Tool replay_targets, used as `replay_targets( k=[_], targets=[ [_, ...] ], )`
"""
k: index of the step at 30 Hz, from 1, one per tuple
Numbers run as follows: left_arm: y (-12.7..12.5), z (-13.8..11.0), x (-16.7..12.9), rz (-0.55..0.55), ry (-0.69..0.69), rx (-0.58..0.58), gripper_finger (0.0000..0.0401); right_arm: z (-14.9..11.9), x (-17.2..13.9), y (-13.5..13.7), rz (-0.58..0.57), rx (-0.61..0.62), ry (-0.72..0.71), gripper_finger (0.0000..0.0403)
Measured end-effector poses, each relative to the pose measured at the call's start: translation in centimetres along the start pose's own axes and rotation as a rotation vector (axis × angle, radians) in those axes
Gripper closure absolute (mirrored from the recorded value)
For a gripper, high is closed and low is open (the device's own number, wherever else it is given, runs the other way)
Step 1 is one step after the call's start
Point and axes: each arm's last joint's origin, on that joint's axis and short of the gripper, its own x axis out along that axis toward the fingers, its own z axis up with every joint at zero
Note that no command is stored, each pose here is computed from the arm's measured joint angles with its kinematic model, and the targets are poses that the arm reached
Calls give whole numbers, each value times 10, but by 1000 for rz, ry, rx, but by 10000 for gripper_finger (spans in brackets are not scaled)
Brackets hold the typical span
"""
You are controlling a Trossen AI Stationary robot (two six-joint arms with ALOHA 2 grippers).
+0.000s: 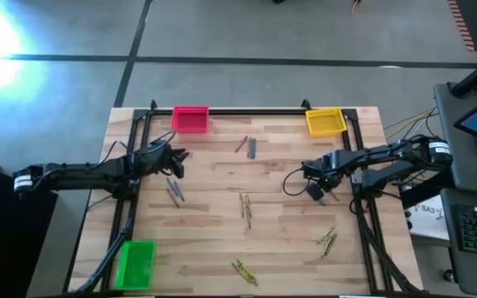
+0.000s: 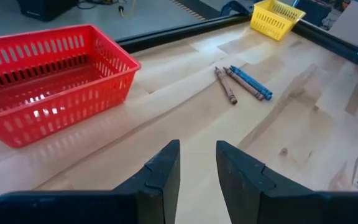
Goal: Sort crayons
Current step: Put the brown crayon into the yellow bin
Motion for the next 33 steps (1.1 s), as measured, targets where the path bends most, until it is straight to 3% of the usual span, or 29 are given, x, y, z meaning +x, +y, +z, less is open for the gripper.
replay_targets(
  k=[3,6,11,16,23,28,33],
  targets=[
    [0,0,0,0,2,1,315,7,-10,8,65,-14,-46,383],
    [-1,1,1,-5,-13,1,315,20,-37,21,136,-52,-186,383],
    [-3,7,0,-28,-69,8,315,50,-79,19,55,-50,-465,384],
    [-3,7,0,-28,-75,31,315,87,-102,-8,-119,71,-656,383],
    [-2,3,1,-17,-32,56,315,119,-106,-62,-348,231,-672,381],
    [-1,-2,3,3,17,87,315,136,-100,-91,-390,299,-677,380],
    [0,-4,5,12,35,97,315,151,-94,-103,-430,257,-678,367]
  ],
)
